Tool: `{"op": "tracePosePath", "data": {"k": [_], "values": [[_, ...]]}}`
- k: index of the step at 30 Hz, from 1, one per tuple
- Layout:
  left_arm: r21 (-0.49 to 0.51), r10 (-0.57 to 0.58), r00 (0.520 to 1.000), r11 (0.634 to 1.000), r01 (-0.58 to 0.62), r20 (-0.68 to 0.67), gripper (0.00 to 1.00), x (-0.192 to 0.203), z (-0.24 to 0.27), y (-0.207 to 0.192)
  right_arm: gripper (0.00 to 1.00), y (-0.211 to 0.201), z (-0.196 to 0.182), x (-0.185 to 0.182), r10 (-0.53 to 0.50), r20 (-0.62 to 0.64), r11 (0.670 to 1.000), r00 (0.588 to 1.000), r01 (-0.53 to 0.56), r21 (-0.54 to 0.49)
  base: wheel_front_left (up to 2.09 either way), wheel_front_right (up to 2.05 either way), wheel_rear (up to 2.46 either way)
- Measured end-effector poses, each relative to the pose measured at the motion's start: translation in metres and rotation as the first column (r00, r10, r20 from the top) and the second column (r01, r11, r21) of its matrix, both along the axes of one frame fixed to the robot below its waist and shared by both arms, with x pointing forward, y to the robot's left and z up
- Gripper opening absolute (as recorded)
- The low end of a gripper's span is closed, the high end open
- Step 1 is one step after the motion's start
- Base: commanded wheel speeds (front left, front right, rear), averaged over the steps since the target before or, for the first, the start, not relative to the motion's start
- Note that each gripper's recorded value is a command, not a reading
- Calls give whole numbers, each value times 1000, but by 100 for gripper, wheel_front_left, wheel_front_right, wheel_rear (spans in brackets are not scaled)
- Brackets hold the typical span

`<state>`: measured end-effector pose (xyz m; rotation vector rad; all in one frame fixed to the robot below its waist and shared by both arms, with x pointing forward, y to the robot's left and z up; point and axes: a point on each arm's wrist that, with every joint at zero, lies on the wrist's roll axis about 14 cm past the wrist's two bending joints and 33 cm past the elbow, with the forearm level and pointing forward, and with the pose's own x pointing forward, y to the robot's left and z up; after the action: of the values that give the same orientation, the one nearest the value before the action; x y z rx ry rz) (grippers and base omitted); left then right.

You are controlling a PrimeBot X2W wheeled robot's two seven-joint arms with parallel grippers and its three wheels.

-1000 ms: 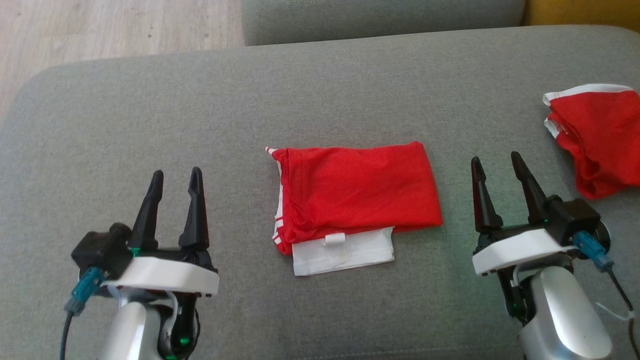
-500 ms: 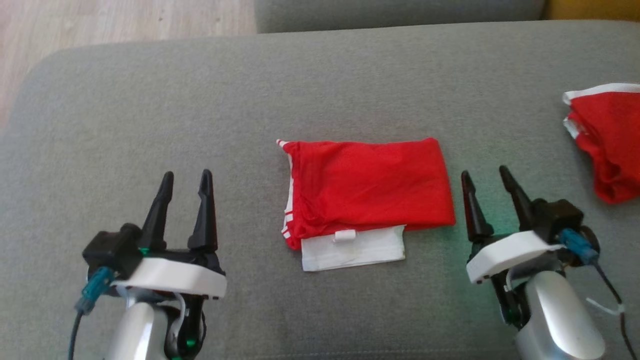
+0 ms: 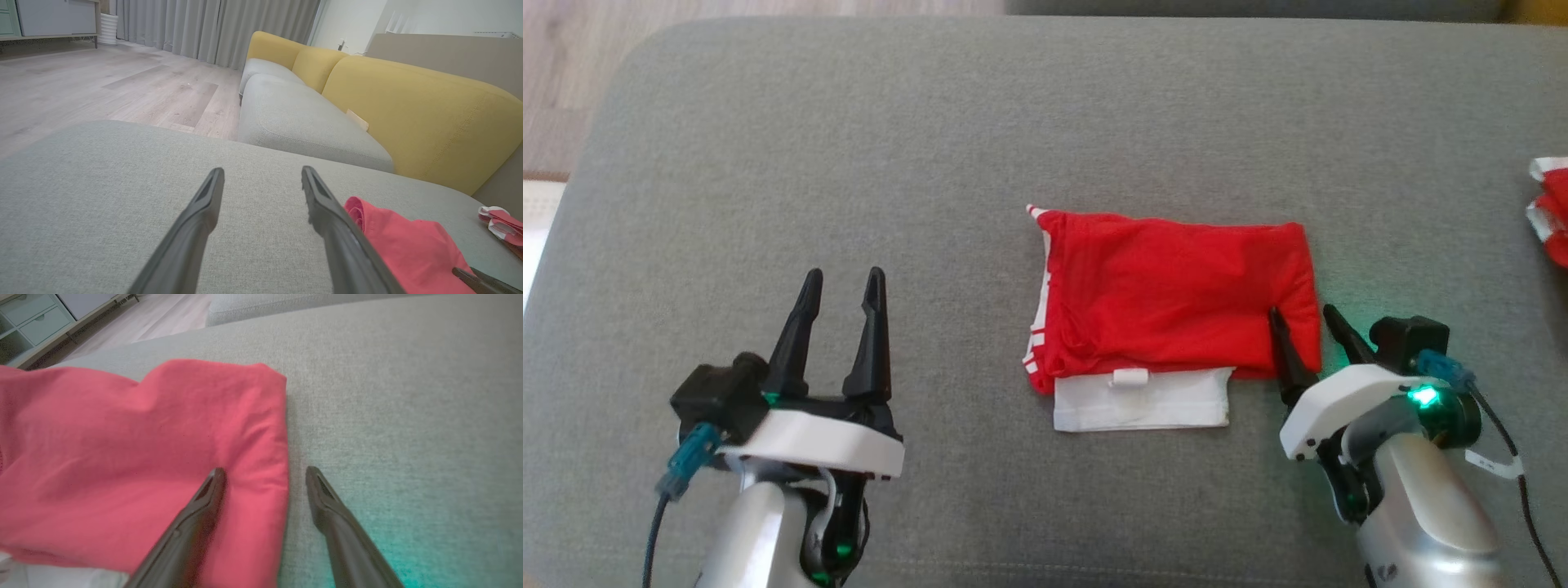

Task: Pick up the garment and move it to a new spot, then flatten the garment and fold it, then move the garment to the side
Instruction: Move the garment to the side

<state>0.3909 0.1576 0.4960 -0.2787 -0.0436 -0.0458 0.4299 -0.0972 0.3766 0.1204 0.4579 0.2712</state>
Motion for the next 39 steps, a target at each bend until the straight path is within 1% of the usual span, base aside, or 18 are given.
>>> {"op": "tracePosePath", "data": {"k": [3, 7, 8, 9, 13, 17, 19, 22, 25, 28, 29, 30, 35, 39], "values": [[3, 9, 1000, 1000, -9, -7, 100, 0, -2, 3, 100, 5, -11, 0, -1, -50, 1000, 999, 2, 20, 0, 0, 0], [5, 14, 1000, 1000, -13, -6, 100, 2, -2, 5, 100, 16, -12, 8, 28, -63, 999, 998, -26, 32, 0, 0, 0], [5, 13, 1000, 1000, -13, -6, 100, 3, -2, 5, 35, 18, -11, 9, 39, -61, 999, 997, -38, 28, 0, 0, 0], [4, 12, 1000, 1000, -12, -6, 100, 4, -2, 4, 0, 21, -11, 9, 62, -54, 998, 997, -62, 12, 0, 0, 0], [1, -6, 1000, 1000, 6, 0, 100, 7, -1, -1, 0, 18, -7, 7, 81, -16, 996, 997, -81, -38, 0, 0, 0], [-5, -37, 999, 999, 37, 11, 100, 11, 2, -12, 0, 6, 1, 7, 109, 39, 985, 993, -102, -139, 0, 0, 0], [-9, -56, 998, 998, 56, 16, 100, 13, 3, -18, 0, -7, 11, 13, 116, 81, 976, 990, -99, -193, 0, 0, 0], [-14, -84, 996, 996, 84, 21, 100, 17, 4, -28, 0, -38, 36, 29, 118, 161, 954, 980, -67, -291, 0, 0, 0], [-19, -111, 994, 994, 112, 21, 100, 21, 3, -38, 0, -74, 66, 46, 117, 240, 925, 964, -17, -381, 0, 0, 0], [-24, -134, 991, 991, 134, 16, 100, 25, 0, -46, 0, -109, 88, 57, 113, 273, 886, 955, 27, -463, 0, 0, 0], [-26, -138, 990, 990, 138, 12, 100, 27, -1, -48, 0, -122, 92, 59, 108, 272, 872, 956, 40, -488, 0, 0, 0], [-28, -145, 989, 989, 145, 9, 100, 31, -3, -50, 0, -147, 97, 62, 89, 259, 846, 962, 65, -530, 0, 0, 0], [-32, -159, 987, 987, 159, 6, 100, 41, -7, -54, 0, -200, 101, 66, 30, 215, 782, 976, 111, -614, 0, 0, 0], [-29, -145, 989, 989, 145, -1, 100, 44, -11, -48, 0, -234, 108, 72, -18, 199, 732, 980, 148, -665, 0, 0, 0]]}}
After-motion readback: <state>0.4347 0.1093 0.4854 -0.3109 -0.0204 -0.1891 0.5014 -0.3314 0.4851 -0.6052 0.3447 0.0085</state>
